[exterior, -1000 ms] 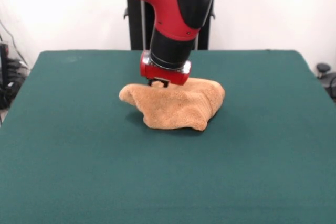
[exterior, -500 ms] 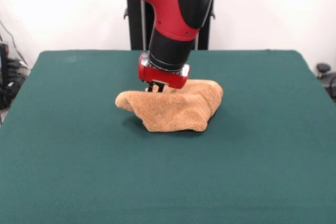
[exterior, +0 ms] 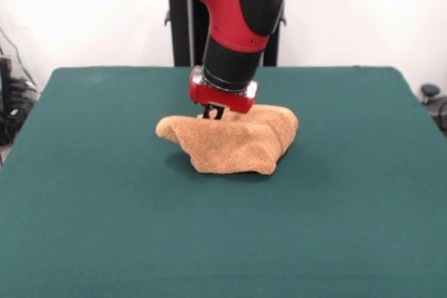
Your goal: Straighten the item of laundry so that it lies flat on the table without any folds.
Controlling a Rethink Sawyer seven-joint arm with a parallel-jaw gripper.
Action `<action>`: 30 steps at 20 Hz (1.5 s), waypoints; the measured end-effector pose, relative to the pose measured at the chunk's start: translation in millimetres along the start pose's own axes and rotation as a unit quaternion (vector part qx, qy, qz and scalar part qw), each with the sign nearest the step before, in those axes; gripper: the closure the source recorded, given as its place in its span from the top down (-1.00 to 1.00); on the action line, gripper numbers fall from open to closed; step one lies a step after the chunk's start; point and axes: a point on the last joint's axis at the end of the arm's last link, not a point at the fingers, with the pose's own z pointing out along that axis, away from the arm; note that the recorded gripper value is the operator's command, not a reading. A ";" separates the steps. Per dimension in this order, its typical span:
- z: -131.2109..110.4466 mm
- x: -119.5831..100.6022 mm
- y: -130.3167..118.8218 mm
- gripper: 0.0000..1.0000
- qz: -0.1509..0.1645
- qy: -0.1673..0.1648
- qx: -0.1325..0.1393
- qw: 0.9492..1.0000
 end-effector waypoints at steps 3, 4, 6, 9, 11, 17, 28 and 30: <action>-11.0 8.1 9.4 -1.00 -0.003 0.042 -0.006 0.999; -17.4 11.1 13.0 -1.00 -0.005 0.061 -0.009 0.998; -25.5 14.3 16.8 -1.00 -0.006 0.082 -0.013 0.997; -43.4 19.8 23.3 -1.00 -0.009 0.124 -0.021 0.992; -57.9 20.9 26.8 -1.00 -0.010 0.145 -0.027 0.989; -74.3 12.1 25.8 -1.00 -0.004 0.139 -0.032 0.990; -43.0 -24.8 9.6 -1.00 0.044 0.025 -0.028 0.998; -30.4 -27.6 7.5 -1.00 0.049 0.009 -0.024 0.998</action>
